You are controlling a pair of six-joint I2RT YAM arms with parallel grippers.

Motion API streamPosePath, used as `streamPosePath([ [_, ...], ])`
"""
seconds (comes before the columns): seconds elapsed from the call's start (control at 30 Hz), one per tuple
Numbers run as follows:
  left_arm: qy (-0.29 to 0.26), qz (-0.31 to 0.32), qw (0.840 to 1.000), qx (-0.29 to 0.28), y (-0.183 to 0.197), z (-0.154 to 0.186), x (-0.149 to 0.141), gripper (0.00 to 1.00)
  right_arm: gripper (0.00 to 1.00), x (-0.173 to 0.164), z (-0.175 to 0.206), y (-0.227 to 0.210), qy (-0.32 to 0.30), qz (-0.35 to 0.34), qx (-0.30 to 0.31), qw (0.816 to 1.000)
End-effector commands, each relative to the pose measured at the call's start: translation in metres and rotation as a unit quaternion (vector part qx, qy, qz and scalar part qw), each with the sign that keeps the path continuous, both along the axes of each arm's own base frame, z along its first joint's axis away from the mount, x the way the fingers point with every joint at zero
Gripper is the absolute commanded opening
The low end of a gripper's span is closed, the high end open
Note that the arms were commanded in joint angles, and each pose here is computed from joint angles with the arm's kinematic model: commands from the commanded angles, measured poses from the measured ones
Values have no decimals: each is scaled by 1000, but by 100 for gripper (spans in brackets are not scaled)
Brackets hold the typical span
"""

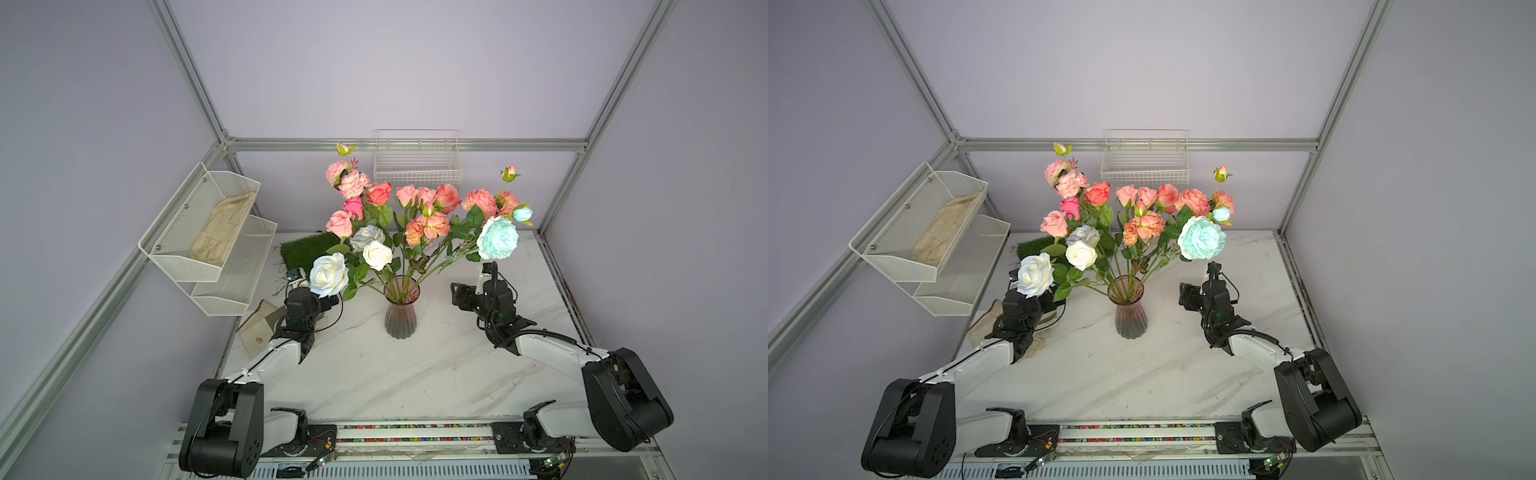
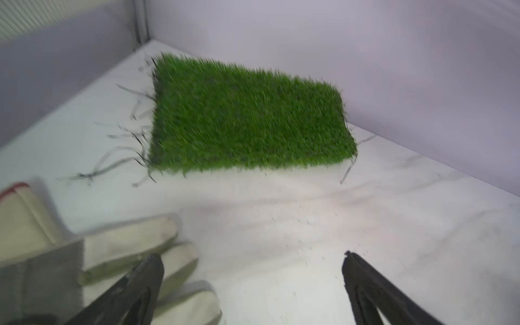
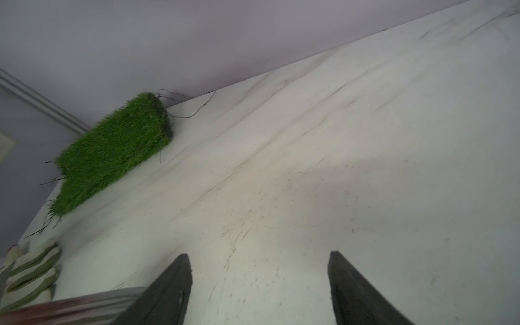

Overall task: Pick out pink flowers from the vase
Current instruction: Adjust the flower in the vase.

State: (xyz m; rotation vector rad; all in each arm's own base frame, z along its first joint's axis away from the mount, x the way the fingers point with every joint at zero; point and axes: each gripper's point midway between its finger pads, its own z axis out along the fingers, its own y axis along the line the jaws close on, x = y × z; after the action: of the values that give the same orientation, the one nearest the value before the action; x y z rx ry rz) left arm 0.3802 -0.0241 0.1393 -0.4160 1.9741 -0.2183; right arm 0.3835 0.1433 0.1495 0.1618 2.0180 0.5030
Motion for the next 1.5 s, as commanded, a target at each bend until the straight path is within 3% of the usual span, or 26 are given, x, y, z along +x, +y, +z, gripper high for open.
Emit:
streamPosePath([
  [0.0,21,-44,996,-69,-41,-10,-9,100,76,-10,14,31,2,47,53,997],
  [0.17,30,-98,992,-79,-82,-9,-12,100,72,-8,43,65,-22,86,84,992],
  [0.47,61,-127,984,-111,-116,-21,-12,100,70,5,83,69,-73,81,84,991],
  [0.7,56,-154,980,-113,-135,-11,-3,100,70,-6,111,94,-96,161,102,977],
  [0.77,70,-155,980,-107,-137,-22,0,100,70,-13,115,100,-97,184,106,973],
  [1.1,82,-171,976,-104,-149,-28,6,100,70,-39,123,107,-94,225,114,963],
  [1.33,82,-174,976,-103,-152,-28,9,100,72,-37,109,79,-70,151,85,982],
  [1.47,81,-175,976,-101,-153,-27,12,100,72,-46,103,75,-59,158,65,984],
])
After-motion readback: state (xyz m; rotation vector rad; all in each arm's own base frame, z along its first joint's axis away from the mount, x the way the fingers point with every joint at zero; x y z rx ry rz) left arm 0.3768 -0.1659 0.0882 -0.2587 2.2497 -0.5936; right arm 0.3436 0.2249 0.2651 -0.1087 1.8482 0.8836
